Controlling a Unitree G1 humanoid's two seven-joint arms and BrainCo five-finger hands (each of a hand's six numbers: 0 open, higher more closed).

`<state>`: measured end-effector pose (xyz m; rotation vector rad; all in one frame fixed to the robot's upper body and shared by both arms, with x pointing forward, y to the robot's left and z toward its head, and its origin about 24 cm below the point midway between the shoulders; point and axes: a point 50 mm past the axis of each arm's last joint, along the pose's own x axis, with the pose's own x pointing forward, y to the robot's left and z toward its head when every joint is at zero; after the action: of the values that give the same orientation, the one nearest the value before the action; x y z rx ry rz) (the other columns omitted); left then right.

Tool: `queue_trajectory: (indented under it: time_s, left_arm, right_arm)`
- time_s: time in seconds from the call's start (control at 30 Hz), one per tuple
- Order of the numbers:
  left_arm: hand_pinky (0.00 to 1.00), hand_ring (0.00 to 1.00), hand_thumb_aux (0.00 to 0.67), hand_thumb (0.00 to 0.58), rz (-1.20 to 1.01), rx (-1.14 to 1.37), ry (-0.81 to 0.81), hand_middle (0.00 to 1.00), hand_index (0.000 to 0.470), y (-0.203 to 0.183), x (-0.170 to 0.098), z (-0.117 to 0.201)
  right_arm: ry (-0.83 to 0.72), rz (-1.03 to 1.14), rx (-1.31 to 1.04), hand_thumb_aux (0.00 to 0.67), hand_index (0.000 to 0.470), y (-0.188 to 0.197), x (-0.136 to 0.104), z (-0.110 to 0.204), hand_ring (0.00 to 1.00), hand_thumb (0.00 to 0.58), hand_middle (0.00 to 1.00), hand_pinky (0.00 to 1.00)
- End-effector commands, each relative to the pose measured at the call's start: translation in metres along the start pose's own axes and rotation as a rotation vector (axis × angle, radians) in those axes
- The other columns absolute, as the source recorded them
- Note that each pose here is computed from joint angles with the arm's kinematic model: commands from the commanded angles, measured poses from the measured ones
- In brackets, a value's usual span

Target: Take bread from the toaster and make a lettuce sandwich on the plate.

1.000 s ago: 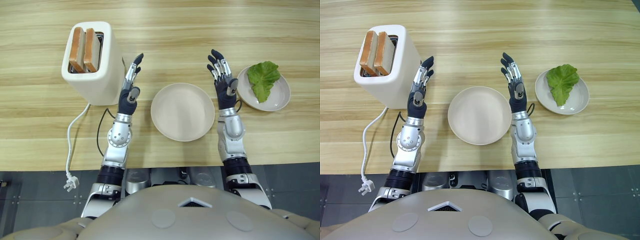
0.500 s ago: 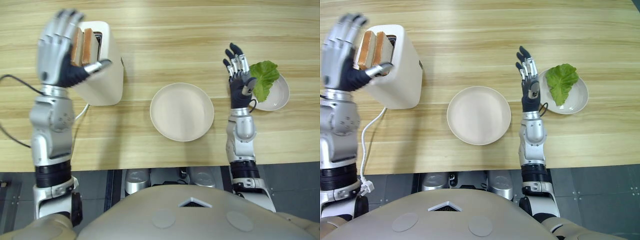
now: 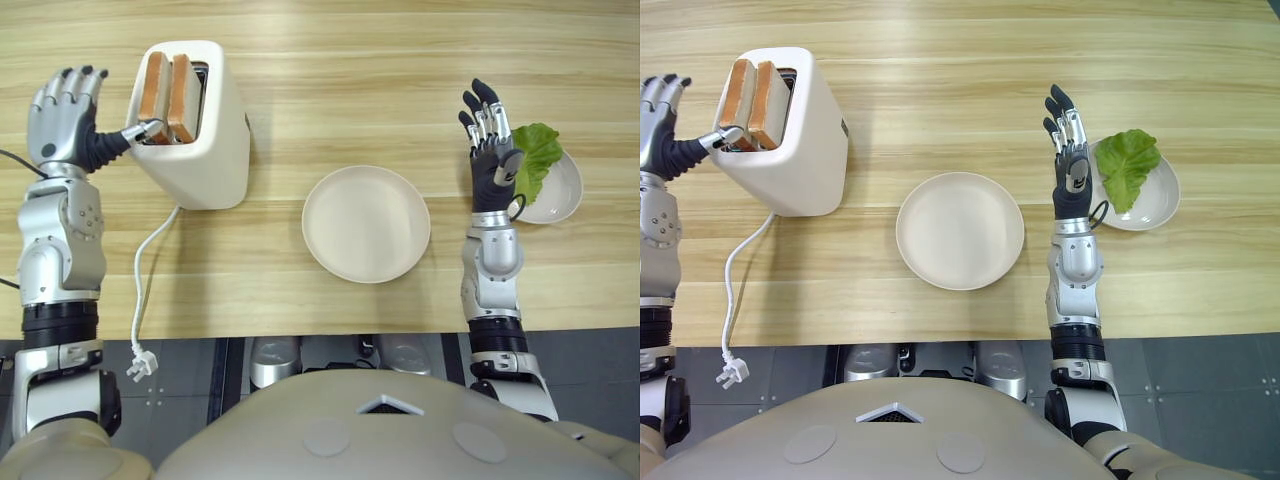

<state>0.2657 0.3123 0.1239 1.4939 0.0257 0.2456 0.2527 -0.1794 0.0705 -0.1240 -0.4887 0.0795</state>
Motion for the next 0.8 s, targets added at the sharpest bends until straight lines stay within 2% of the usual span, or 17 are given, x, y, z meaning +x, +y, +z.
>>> queue_trajectory:
  time_s: [0.03, 0.07, 0.13, 0.2, 0.33, 0.37, 0.4, 0.43, 0.47, 0.5, 0.53, 0.57, 0.6, 0.63, 0.7, 0.73, 0.8]
  left_arm:
    - [0.00, 0.00, 0.000, 0.000, -0.032, -0.006, -0.007, 0.00, 0.000, -0.005, 0.000, 0.001]
    - [0.00, 0.00, 0.011, 0.018, -0.032, -0.007, -0.010, 0.00, 0.007, -0.005, 0.000, 0.002]
    - [0.00, 0.00, 0.000, 0.000, -0.023, -0.011, -0.020, 0.00, 0.000, -0.003, 0.000, 0.004]
    - [0.00, 0.00, 0.008, 0.014, -0.014, -0.011, -0.030, 0.00, 0.005, -0.001, 0.001, 0.006]
    - [0.00, 0.00, 0.003, 0.005, 0.004, -0.019, -0.047, 0.00, 0.002, 0.002, 0.001, 0.010]
    - [0.00, 0.00, 0.013, 0.023, 0.011, -0.023, -0.051, 0.00, 0.009, 0.003, 0.002, 0.011]
    - [0.00, 0.00, 0.102, 0.164, 0.015, -0.026, -0.053, 0.00, 0.070, 0.004, 0.002, 0.011]
    - [0.00, 0.00, 0.313, 0.415, 0.019, -0.030, -0.054, 0.00, 0.215, 0.004, 0.002, 0.011]
    - [0.00, 0.00, 0.313, 0.415, 0.021, -0.036, -0.051, 0.00, 0.215, 0.004, 0.003, 0.011]
    - [0.00, 0.00, 0.370, 0.464, 0.023, -0.039, -0.046, 0.00, 0.254, 0.003, 0.004, 0.010]
    - [0.00, 0.00, 0.494, 0.540, 0.021, -0.042, -0.043, 0.00, 0.339, 0.002, 0.005, 0.009]
    - [0.00, 0.00, 0.670, 0.580, 0.017, -0.048, -0.041, 0.00, 0.460, 0.000, 0.006, 0.009]
    - [0.00, 0.00, 0.670, 0.580, 0.011, -0.053, -0.040, 0.00, 0.460, -0.001, 0.007, 0.009]
    - [0.05, 0.05, 0.670, 0.580, 0.002, -0.054, -0.040, 0.05, 0.460, -0.004, 0.007, 0.009]
    - [0.69, 0.69, 0.670, 0.580, -0.014, -0.072, -0.043, 0.69, 0.460, -0.009, 0.008, 0.010]
    - [0.86, 0.86, 0.670, 0.580, -0.017, -0.079, -0.046, 0.86, 0.460, -0.011, 0.009, 0.011]
    - [0.85, 0.85, 0.670, 0.580, -0.020, -0.097, -0.057, 0.85, 0.460, -0.014, 0.009, 0.014]
  right_arm:
    - [0.014, 0.008, -0.007, 0.000, 0.000, 0.000, 0.000, -0.003, 0.00, 0.000, 0.00, 0.00]
    - [0.015, 0.008, -0.008, 0.000, 0.000, 0.000, 0.000, -0.003, 0.00, 0.000, 0.00, 0.00]
    - [0.017, 0.010, -0.009, 0.000, 0.000, 0.000, 0.000, -0.004, 0.00, 0.000, 0.00, 0.00]
    - [0.020, 0.012, -0.009, 0.000, 0.000, 0.001, -0.001, -0.005, 0.00, 0.000, 0.00, 0.00]
    - [0.027, 0.015, -0.008, 0.000, 0.000, 0.003, -0.002, -0.007, 0.00, 0.000, 0.00, 0.00]
    - [0.027, 0.016, -0.007, 0.000, 0.000, 0.003, -0.002, -0.007, 0.00, 0.000, 0.00, 0.00]
    - [0.027, 0.016, -0.008, 0.000, 0.000, 0.003, -0.002, -0.007, 0.00, 0.000, 0.00, 0.00]
    - [0.027, 0.016, -0.008, 0.000, 0.000, 0.003, -0.002, -0.007, 0.00, 0.000, 0.00, 0.00]
    - [0.028, 0.016, -0.008, 0.000, 0.000, 0.003, -0.003, -0.007, 0.00, 0.000, 0.00, 0.00]
    - [0.028, 0.016, -0.008, 0.000, 0.000, 0.004, -0.003, -0.007, 0.00, 0.000, 0.00, 0.00]
    - [0.030, 0.016, -0.008, 0.000, 0.000, 0.004, -0.003, -0.007, 0.00, 0.000, 0.00, 0.00]
    - [0.031, 0.016, -0.007, 0.000, 0.000, 0.004, -0.003, -0.008, 0.00, 0.000, 0.00, 0.00]
    - [0.031, 0.015, -0.007, 0.000, 0.000, 0.004, -0.003, -0.008, 0.00, 0.000, 0.00, 0.00]
    - [0.032, 0.015, -0.007, 0.000, 0.000, 0.004, -0.003, -0.008, 0.00, 0.000, 0.00, 0.00]
    - [0.032, 0.017, -0.006, 0.000, 0.000, 0.004, -0.003, -0.008, 0.00, 0.000, 0.00, 0.00]
    - [0.031, 0.017, -0.006, 0.000, 0.000, 0.004, -0.003, -0.008, 0.00, 0.000, 0.00, 0.00]
    - [0.031, 0.017, -0.006, 0.000, 0.000, 0.004, -0.003, -0.008, 0.00, 0.000, 0.00, 0.00]
